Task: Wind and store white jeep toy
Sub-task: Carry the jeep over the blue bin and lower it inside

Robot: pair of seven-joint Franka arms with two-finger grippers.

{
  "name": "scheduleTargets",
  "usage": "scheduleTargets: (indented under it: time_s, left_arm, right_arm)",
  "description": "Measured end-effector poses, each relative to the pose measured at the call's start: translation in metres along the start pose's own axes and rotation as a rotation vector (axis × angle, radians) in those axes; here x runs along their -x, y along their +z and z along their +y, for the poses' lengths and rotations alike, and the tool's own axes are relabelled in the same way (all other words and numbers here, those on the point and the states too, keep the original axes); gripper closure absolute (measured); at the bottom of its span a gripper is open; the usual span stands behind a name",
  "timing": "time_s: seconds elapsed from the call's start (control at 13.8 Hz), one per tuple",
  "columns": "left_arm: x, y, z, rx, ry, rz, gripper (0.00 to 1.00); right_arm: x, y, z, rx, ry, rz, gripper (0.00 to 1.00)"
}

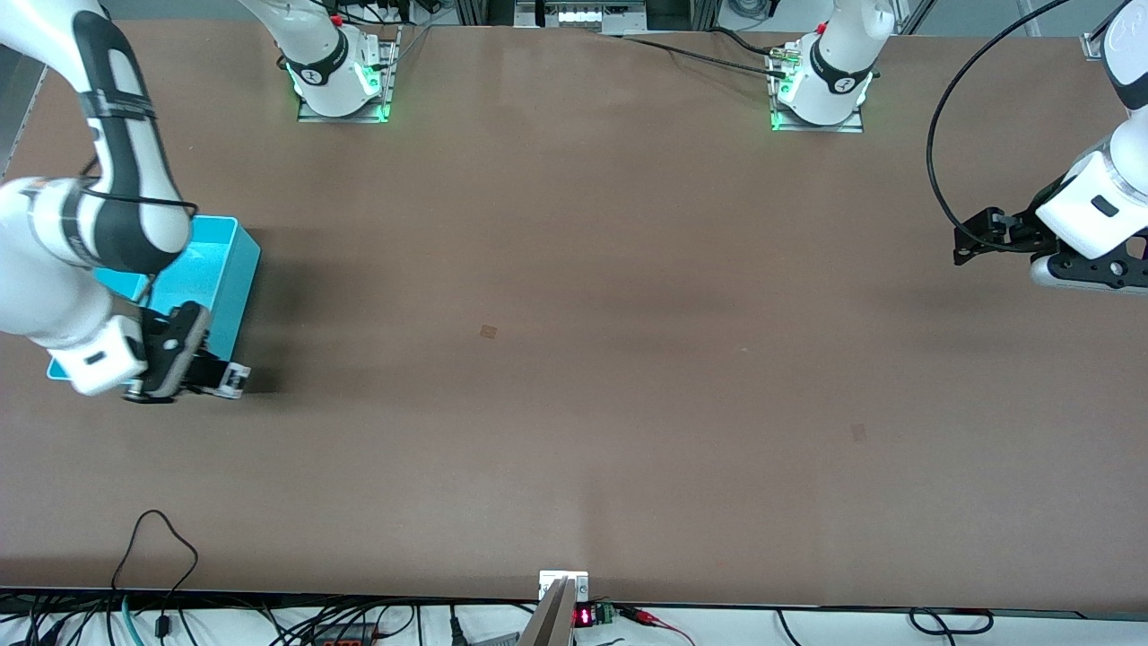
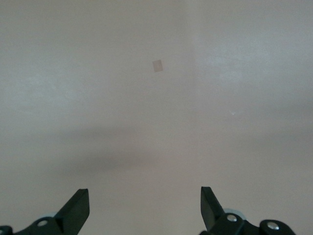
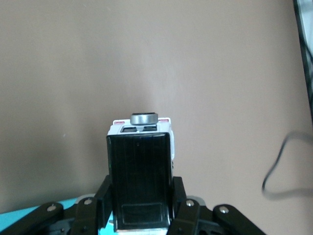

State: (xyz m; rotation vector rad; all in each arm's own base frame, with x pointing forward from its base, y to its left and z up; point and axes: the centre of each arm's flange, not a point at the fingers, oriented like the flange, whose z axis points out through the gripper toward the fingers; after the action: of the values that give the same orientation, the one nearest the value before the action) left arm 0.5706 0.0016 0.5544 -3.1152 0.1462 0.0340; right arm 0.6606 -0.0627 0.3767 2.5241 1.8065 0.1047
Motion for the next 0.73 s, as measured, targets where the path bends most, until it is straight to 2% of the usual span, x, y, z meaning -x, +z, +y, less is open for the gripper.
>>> scheduleTargets:
  time_s: [0.29, 0.51, 0.73]
  left_arm:
    - [0.000, -0.001, 0.003, 0.000, 0.005, 0.002, 0.00]
    - [0.000, -0.001, 0.004, 0.000, 0.007, 0.003, 0.00]
    - [-0.001, -0.004, 0.010, -0.001, 0.018, 0.009, 0.00]
  right_arm:
    - [0.077, -0.014, 0.000, -0.066, 0.414, -0.066, 0.49]
    - [0.110, -0.012, -0.001, -0.075, 0.735, -0.105, 0.49]
    - [0.138, 0.011, -0.010, -0.080, 0.970, -0.140, 0.49]
